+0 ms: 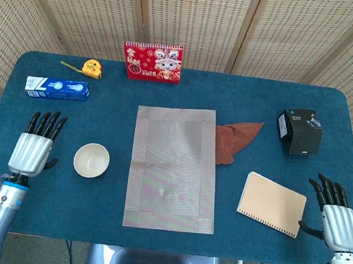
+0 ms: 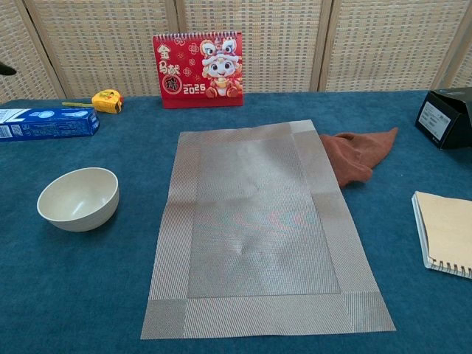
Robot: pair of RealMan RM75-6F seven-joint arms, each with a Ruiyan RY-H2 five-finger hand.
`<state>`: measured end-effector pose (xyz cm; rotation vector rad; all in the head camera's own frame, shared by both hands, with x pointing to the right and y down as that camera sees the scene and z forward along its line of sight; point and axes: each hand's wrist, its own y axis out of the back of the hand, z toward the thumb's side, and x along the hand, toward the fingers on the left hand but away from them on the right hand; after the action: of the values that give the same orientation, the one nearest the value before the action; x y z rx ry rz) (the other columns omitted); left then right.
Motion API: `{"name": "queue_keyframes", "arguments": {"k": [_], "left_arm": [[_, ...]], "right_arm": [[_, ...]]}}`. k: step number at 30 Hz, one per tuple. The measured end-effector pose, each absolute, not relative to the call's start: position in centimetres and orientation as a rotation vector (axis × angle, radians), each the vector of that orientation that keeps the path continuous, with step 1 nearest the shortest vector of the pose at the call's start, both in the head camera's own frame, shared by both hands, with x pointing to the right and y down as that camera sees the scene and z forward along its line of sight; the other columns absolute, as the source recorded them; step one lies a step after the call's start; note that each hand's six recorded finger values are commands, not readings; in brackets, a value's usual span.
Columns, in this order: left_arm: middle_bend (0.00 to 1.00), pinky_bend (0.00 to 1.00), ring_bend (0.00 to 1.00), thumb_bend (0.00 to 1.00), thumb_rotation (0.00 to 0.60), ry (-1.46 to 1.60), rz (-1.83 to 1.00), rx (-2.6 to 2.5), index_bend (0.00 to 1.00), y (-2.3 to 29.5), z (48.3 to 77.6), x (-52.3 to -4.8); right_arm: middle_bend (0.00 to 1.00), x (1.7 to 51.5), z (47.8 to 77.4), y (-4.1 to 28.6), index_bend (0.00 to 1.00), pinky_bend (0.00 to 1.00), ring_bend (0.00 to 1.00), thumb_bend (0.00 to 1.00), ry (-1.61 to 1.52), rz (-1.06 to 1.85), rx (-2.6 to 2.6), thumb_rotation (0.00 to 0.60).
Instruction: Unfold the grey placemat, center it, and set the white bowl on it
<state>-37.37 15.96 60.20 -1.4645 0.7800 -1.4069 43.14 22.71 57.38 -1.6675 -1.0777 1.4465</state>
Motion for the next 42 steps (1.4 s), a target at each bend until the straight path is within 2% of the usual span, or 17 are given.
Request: {"name": "queue_keyframes", "arguments": {"k": [9, 17, 27, 32, 42], "left_arm": [[0.0, 0.0, 0.0, 0.12, 0.6, 0.815, -1.523, -1.504, 0.0, 21.9, 58.9, -42.1], [0.0, 0.0, 0.0, 0.12, 0.6, 0.867, -1.545, -1.502, 0.0, 24.9, 57.4, -44.4], [0.0, 0.0, 0.0, 0.12, 0.6, 0.905, -1.524, -1.488, 0.0, 25.0, 56.8, -45.2], [0.0, 0.0, 0.0, 0.12, 0.6, 0.908, -1.524, -1.477, 0.0, 24.9, 56.7, -45.3], [0.0, 0.0, 0.0, 0.12, 0.6, 0.94, -1.536, -1.463, 0.0, 24.5, 56.6, -46.2]], "right_arm": [[0.0, 41.9, 57.8, 23.6, 0.14, 0.0, 0.0, 0.08, -1.006, 1.434, -1.679, 0.6], [0.0, 40.5, 58.4, 24.7, 0.14, 0.0, 0.0, 0.08, -0.917, 1.421, -1.72, 0.6], [0.0, 36.1, 60.1, 27.2, 0.16, 0.0, 0.0, 0.08, -0.698, 1.302, -1.885, 0.6], [0.0, 32.2, 62.3, 28.7, 0.21, 0.0, 0.0, 0.08, -0.648, 1.244, -2.017, 0.6], [0.0, 26.5, 66.4, 30.1, 0.24, 0.0, 0.0, 0.1, -0.631, 1.157, -2.148, 0.6]]}}
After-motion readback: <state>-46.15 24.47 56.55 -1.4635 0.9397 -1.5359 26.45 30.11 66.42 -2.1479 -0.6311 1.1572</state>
